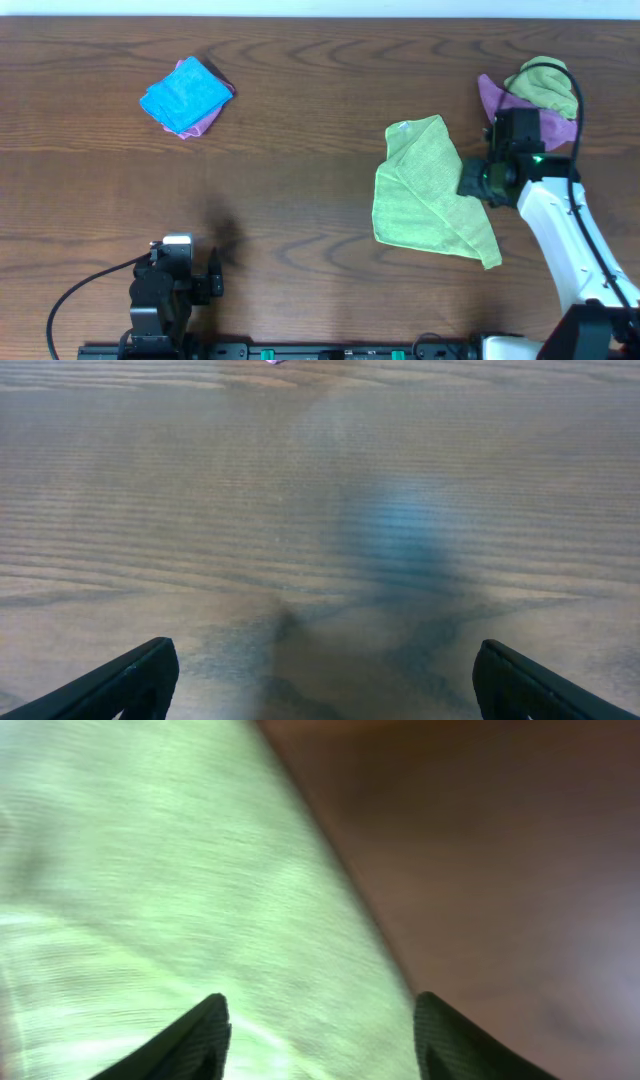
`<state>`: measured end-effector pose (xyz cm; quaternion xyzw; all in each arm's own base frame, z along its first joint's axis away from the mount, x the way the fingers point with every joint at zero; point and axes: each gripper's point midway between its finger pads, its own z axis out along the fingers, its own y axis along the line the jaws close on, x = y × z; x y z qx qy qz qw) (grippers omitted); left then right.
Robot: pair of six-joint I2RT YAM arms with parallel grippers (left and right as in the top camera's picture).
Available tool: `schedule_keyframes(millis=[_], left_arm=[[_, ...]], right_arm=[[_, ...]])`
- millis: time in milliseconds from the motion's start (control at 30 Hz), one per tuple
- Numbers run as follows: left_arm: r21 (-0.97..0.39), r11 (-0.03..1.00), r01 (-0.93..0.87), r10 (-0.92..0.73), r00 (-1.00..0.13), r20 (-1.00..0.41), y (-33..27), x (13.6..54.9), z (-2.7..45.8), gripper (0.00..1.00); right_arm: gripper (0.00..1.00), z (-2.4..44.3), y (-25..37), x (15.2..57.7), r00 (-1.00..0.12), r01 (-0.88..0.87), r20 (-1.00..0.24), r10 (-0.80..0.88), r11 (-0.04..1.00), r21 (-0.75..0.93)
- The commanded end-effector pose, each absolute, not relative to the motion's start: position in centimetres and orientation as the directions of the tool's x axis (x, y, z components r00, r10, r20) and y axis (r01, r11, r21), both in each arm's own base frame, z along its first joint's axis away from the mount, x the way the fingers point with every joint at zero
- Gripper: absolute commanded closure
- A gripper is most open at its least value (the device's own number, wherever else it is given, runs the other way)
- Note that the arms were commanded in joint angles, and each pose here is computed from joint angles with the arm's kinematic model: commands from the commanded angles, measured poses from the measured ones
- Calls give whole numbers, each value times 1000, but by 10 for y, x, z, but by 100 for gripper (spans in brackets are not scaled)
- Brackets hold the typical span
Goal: Fold the cloth
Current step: 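Grasp the right corner of the lime-green cloth with the right gripper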
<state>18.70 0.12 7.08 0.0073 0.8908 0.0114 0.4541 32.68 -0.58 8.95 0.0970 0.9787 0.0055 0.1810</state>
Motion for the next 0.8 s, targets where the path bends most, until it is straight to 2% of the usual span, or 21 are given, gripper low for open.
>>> schedule_keyframes(millis=[0,133,333,767], left_arm=[[36,999,4,31,-597,-802,2,186,65,5],[36,999,4,31,-597,-802,2,186,65,5],[36,999,4,31,-596,-802,2,186,65,5],[36,999,4,31,-597,-802,2,186,65,5]], right_arm=[[35,100,35,341,-911,1,-406,74,984,177],[35,103,62,360,-885,-58,-463,59,970,236],[40,74,101,368,-905,-79,-423,44,960,268],[54,28,108,377,-929,5,-355,102,964,265]])
